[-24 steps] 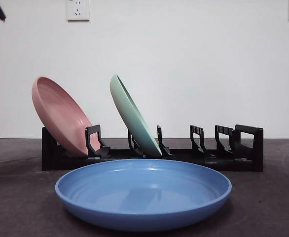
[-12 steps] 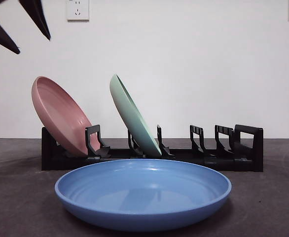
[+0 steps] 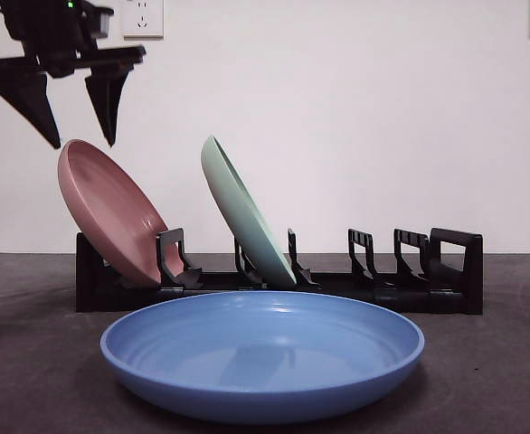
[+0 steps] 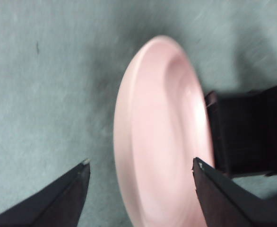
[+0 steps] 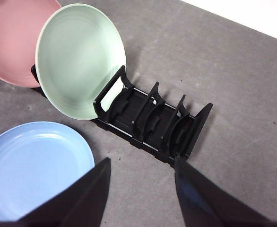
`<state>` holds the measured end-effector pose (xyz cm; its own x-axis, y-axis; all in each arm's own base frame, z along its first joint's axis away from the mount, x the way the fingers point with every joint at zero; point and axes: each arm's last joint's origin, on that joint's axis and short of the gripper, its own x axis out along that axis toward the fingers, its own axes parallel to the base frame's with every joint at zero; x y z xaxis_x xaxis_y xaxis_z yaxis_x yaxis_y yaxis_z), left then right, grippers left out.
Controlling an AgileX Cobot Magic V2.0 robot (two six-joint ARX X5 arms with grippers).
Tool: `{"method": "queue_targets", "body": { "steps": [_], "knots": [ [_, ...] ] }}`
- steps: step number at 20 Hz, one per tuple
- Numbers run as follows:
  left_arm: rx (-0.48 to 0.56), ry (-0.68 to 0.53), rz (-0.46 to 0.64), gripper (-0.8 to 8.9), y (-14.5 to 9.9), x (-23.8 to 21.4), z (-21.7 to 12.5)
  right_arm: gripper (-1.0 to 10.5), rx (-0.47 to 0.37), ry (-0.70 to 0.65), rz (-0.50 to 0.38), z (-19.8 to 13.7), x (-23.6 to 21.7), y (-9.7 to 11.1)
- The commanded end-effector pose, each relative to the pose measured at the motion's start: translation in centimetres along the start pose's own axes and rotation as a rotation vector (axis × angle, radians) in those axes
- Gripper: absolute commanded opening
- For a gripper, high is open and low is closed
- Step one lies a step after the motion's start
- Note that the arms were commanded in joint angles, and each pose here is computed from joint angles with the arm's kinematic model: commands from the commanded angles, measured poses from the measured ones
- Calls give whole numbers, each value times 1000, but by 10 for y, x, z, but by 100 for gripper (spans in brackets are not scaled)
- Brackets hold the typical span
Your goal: Place the plate
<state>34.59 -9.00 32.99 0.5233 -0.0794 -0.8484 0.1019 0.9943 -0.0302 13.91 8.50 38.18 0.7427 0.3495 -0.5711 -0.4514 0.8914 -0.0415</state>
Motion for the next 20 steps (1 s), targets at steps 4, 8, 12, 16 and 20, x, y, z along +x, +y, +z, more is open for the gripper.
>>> {"method": "queue_targets", "body": {
  "steps": [4,8,12,16,20],
  "knots": [
    [9,-17,23,127,-1,3,6,217,-11,-15,3,4,-2,0],
    [9,-14,24,56,-1,3,6,217,-11,-11,3,3,-2,0],
    [9,-17,23,12,-1,2,6,216,-12,3,2,2,-2,0],
    [8,-27,24,12,-1,-5,10,216,-12,12,2,1,-2,0],
    [12,-47,66,12,0,-21,16,216,-13,13,2,1,-2,0]
  ]
}}
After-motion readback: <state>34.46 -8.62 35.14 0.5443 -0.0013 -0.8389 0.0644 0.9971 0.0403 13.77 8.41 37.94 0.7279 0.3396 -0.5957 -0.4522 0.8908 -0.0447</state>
